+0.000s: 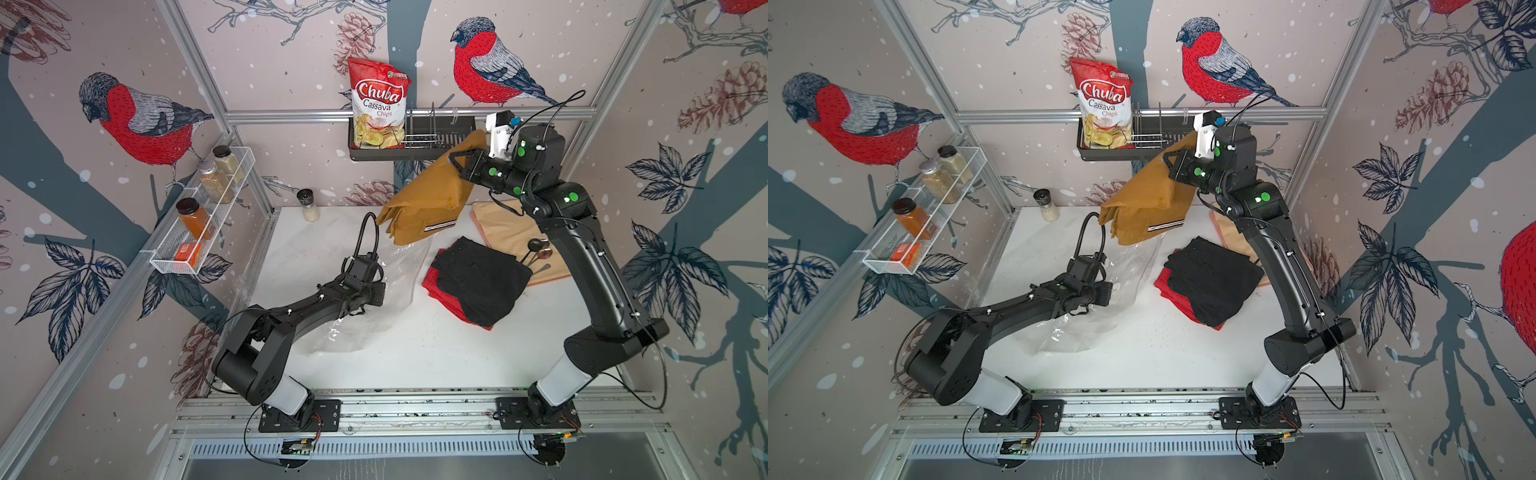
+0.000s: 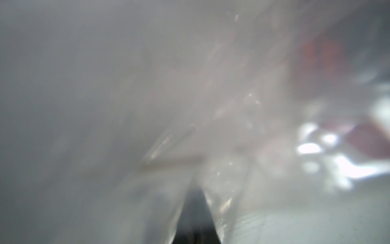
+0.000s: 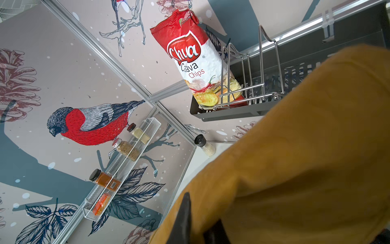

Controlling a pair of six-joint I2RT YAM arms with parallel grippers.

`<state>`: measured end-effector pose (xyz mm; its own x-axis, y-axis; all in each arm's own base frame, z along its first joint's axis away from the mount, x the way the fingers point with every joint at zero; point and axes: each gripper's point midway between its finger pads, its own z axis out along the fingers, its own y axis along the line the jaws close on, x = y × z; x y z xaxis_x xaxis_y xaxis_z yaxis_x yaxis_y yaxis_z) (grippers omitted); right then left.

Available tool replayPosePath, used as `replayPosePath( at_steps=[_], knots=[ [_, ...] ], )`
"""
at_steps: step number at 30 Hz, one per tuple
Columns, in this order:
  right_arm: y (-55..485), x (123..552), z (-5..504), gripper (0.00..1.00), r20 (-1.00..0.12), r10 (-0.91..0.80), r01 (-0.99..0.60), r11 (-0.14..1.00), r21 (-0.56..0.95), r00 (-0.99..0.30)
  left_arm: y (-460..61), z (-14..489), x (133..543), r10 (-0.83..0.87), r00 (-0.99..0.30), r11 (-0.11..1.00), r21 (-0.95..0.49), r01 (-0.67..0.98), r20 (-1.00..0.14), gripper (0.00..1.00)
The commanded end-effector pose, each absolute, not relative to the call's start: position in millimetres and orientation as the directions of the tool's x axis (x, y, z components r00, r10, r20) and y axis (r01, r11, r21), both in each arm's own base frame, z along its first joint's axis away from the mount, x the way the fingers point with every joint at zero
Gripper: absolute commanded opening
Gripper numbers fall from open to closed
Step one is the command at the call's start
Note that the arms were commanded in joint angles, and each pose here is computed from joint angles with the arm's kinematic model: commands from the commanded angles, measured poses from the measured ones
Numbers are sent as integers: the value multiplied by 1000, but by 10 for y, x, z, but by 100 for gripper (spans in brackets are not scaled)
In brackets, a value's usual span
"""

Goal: Take the trousers out of the vacuum bag
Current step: Place the trousers at the center of the board.

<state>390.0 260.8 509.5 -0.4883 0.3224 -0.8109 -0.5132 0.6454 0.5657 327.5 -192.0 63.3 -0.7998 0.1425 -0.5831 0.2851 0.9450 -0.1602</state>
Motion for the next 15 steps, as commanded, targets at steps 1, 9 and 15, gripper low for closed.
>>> replayPosePath(
  at_steps=[1,9,15],
  knots=[
    [2595,3912,5493,0,-839,385,-600,587,544,-384,-1803,537,3201,130,-821,960,-138,245,-555,0],
    [2529,4171,5229,0,-840,375,-551,636,541,-392,-1634,558,3178,85,-818,980,-101,172,-569,0],
    [2429,4454,5027,0,-840,383,-505,674,538,-384,-1536,763,3148,-44,-767,973,-202,112,-640,0]
  ],
)
